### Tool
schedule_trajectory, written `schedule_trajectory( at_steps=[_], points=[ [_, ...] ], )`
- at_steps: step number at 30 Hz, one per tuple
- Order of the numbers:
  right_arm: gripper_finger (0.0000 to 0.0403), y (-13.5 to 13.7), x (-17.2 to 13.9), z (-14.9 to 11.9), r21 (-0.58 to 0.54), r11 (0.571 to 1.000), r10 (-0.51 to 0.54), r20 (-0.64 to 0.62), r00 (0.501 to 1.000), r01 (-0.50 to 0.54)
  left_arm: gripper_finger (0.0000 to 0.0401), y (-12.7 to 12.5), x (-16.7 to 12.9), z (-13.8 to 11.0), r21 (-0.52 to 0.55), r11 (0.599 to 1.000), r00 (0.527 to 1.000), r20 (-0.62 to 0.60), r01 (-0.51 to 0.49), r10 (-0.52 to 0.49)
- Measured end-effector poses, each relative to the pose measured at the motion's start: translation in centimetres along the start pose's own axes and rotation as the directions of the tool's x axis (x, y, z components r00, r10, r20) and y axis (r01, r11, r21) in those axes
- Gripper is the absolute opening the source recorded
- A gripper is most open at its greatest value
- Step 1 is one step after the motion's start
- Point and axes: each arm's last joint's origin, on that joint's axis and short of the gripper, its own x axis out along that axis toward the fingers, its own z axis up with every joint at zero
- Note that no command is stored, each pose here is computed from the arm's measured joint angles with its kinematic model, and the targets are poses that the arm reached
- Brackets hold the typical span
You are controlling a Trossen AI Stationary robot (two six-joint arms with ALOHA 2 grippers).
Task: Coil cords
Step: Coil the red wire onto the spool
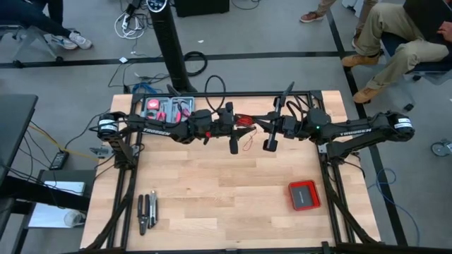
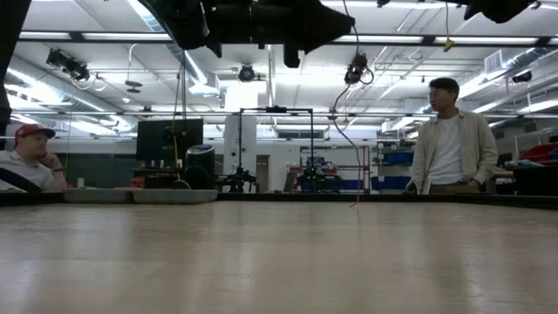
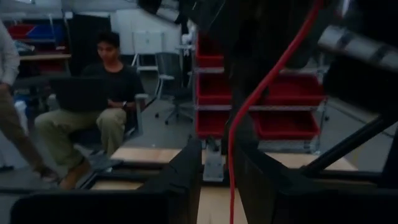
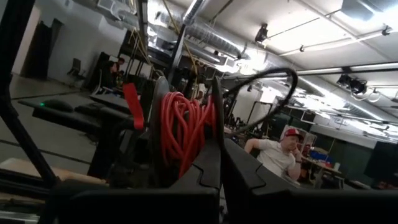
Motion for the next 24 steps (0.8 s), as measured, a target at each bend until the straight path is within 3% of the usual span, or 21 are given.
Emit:
schedule_trajectory(
  at_steps=[24],
  points=[
    [0.0,0.09,0.2,-0.42,-0.008,1.0,-0.005,-0.012,1.0,0.005,0.0085,-0.92,0.04,0.07,-0.03,0.999,1.0,0.014,0.025,-0.024]
  ],
)
